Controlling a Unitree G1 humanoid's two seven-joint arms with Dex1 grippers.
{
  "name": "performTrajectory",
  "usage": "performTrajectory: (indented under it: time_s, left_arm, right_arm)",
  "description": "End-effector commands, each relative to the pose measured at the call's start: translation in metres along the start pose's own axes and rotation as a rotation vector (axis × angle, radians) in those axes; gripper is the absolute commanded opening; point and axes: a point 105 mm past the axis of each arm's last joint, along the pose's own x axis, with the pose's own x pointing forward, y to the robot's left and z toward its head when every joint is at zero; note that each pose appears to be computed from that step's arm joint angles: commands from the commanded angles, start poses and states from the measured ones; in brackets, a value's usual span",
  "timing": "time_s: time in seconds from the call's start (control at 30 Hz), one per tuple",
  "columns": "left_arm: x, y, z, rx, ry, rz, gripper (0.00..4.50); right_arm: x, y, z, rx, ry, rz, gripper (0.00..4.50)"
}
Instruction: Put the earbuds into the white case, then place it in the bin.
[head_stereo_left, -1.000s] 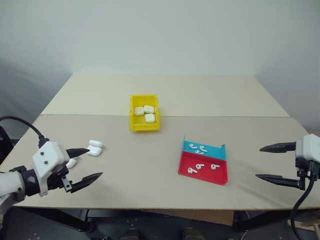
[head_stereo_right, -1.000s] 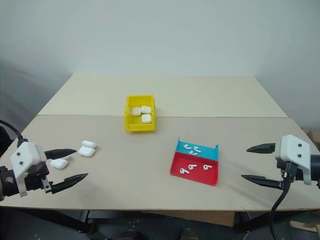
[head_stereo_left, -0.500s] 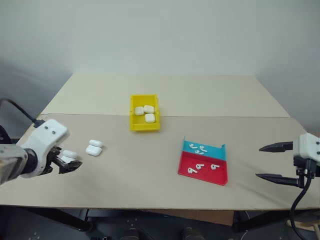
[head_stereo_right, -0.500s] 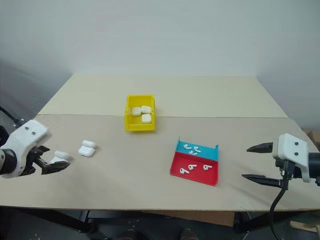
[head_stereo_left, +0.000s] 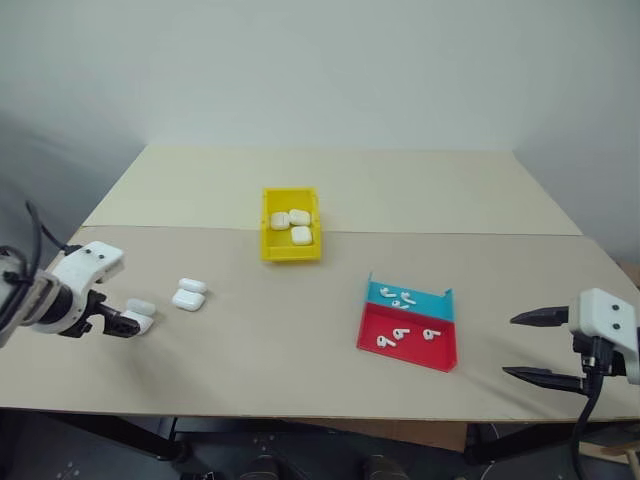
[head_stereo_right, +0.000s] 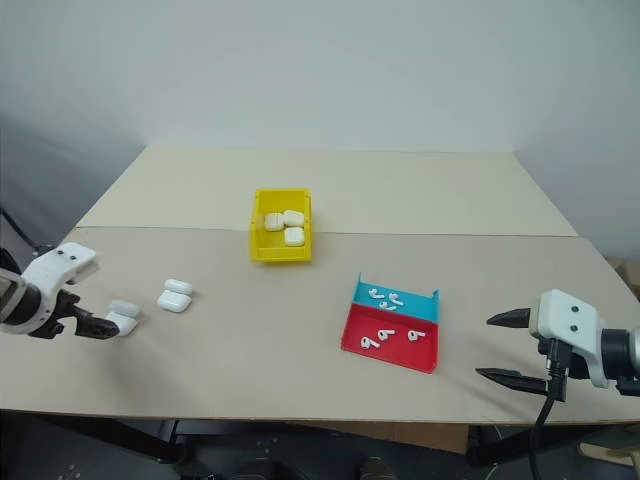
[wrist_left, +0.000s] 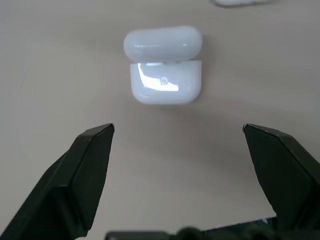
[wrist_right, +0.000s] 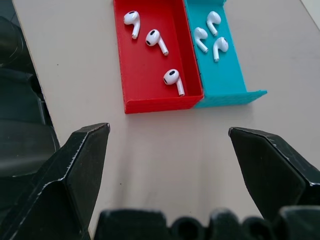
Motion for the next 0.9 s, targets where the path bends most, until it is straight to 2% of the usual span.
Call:
performTrajectory:
  time_s: [0.03, 0.57, 0.9]
  left_arm:
    - [0.006, 0.007, 0.002, 0.035, 0.009, 0.011, 4.50]
    - [0.034, 0.014, 0.009, 0.049, 0.058, 0.008, 4.50]
    - [0.042, 0.016, 0.010, -0.013, 0.069, -0.004, 4.50]
  right_arm:
    - [-0.008, -0.004, 0.008, -0.022, -0.009, -0.047, 4.44]
    - [-0.012, -0.005, 0.004, -0.017, 0.013, -0.065, 4.44]
    - [-0.009, -0.005, -0.001, -0.025, 0.036, -0.068, 4.44]
